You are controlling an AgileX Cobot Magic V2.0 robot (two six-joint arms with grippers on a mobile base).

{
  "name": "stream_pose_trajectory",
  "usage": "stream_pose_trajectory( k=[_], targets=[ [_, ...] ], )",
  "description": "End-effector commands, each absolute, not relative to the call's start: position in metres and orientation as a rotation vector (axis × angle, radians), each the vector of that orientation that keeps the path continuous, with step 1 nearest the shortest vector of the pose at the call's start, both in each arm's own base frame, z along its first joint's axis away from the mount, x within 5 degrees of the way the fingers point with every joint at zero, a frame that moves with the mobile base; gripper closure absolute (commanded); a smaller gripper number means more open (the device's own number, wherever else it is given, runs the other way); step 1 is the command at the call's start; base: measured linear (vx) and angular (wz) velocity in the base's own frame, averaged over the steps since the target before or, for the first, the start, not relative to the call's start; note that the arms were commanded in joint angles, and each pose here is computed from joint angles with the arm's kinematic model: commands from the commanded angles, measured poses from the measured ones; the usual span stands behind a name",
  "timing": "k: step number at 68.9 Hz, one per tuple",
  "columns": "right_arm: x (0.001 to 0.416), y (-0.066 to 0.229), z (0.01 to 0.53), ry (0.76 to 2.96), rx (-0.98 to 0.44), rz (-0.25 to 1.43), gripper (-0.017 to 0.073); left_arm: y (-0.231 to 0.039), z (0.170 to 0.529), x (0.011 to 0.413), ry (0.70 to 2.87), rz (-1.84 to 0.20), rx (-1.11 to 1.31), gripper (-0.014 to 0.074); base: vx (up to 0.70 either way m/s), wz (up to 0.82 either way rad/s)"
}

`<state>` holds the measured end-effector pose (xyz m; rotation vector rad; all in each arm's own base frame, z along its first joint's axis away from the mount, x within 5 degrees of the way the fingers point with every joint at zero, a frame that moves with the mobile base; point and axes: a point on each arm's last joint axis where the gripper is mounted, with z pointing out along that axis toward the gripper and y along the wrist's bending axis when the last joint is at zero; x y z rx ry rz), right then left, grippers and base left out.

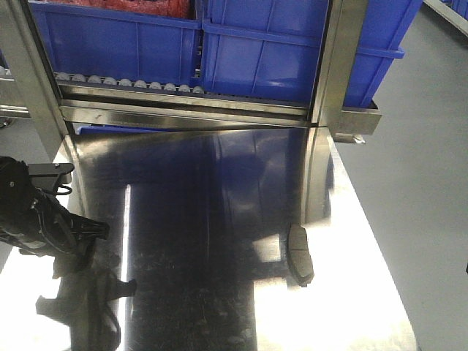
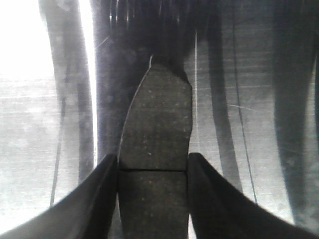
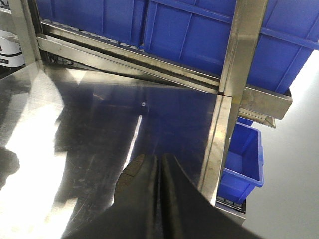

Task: Move and align brake pads A on conveyor
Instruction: 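Close the left gripper on the brake pad and lift it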

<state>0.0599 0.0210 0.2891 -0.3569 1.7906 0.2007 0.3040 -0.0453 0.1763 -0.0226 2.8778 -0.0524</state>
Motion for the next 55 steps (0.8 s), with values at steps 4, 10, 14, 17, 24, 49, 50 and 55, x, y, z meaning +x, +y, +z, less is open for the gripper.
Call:
stream_pose_trajectory(
  k=[4, 10, 14, 17, 24, 49, 50, 55],
  targets=[
    [0.0614, 0.0212, 0.3036, 1.700, -0.345, 0.197, 0.0563, -0.0467, 0.1961, 0.3088, 2.778, -0.084, -0.036, 0.0497, 0.00, 0.00],
    [0.0614, 0.0212, 0.3036, 1.700, -0.345, 0.197, 0.0563, -0.0468, 0.1965, 0.3098, 2.767, -0.086, -0.035, 0.0497, 0.00, 0.00],
    [0.0614, 0.0212, 0.3036, 1.700, -0.345, 0.197, 0.0563, -0.0469, 0.1967, 0.3104, 2.760, -0.086, -0.031, 0.0497, 0.00, 0.00],
    [0.0614, 0.0212, 0.3036, 1.700, -0.345, 0.197, 0.0563, -0.0469, 0.1967, 0.3105, 2.759, -0.087, -0.032, 0.0497, 0.00, 0.00],
    [0.0614, 0.0212, 0.3036, 1.700, -0.345, 0.197, 0.0563, -0.0469, 0.1967, 0.3105, 2.759, -0.087, -0.032, 0.0497, 0.00, 0.00],
    [0.0614, 0.0212, 0.3036, 1.700, -0.345, 0.197, 0.0563, -0.0469, 0.1967, 0.3105, 2.759, -0.087, -0.032, 0.0497, 0.00, 0.00],
    [0.0614, 0.0212, 0.3036, 1.700, -0.345, 0.197, 0.0563, -0.0469, 0.1967, 0.3105, 2.759, -0.087, -0.032, 0.0497, 0.00, 0.00],
    [0.0614, 0.0212, 0.3036, 1.700, -0.345, 0.197, 0.0563, -0.0469, 0.1967, 0.3105, 2.759, -0.087, -0.032, 0.0497, 0.00, 0.00]
  ],
)
